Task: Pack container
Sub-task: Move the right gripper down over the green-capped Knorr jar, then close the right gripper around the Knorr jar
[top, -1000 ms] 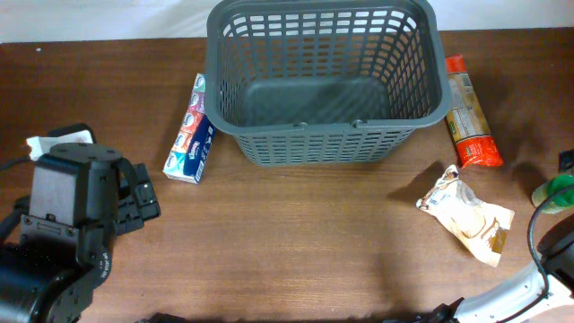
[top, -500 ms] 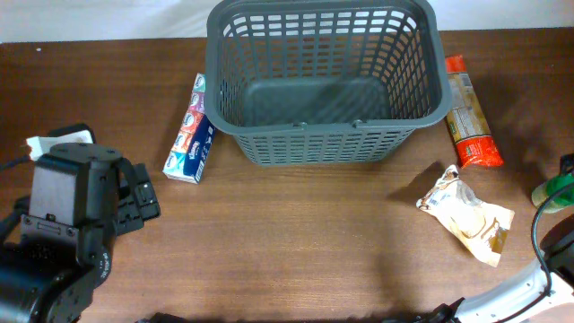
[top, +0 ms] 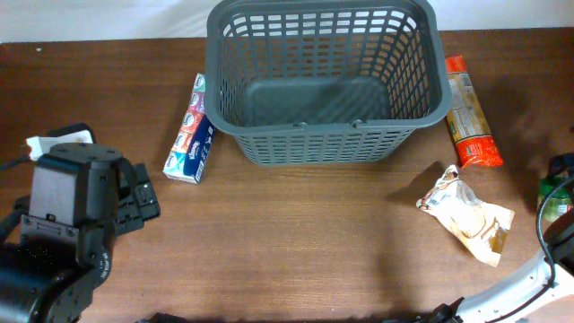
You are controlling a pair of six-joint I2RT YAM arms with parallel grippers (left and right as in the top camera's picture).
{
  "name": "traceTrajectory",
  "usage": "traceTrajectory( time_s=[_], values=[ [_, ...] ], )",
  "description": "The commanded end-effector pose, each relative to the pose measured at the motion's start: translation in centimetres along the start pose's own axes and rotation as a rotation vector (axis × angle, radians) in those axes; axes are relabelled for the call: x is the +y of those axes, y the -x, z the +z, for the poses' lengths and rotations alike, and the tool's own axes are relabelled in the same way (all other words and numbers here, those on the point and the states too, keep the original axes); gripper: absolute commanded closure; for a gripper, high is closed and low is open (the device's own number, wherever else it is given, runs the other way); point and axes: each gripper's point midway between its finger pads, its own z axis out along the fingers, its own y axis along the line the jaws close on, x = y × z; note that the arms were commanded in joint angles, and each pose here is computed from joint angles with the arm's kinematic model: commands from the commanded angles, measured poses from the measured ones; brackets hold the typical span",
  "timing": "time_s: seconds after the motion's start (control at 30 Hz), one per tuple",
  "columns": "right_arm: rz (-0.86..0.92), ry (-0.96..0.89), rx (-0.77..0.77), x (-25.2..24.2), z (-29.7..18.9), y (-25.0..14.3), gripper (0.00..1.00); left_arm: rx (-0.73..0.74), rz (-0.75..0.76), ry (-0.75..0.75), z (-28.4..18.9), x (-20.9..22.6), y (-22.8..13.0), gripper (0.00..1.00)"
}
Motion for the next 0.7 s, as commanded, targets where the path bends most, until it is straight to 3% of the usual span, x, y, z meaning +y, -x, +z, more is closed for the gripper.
traceTrajectory(
  time_s=[0.0, 0.67],
  values=[
    [-0.007, -0.039, -0.001, -0.77, 0.69, 0.11, 0.01, 0.008, -0.007, -0.001, 0.10, -0.02, -0.11, 0.00],
    [-0.008, -0.048, 0.013, -1.00, 0.68, -0.21, 0.01, 0.008, -0.007, -0.001, 0.10, -0.02, -0.11, 0.00]
  ],
)
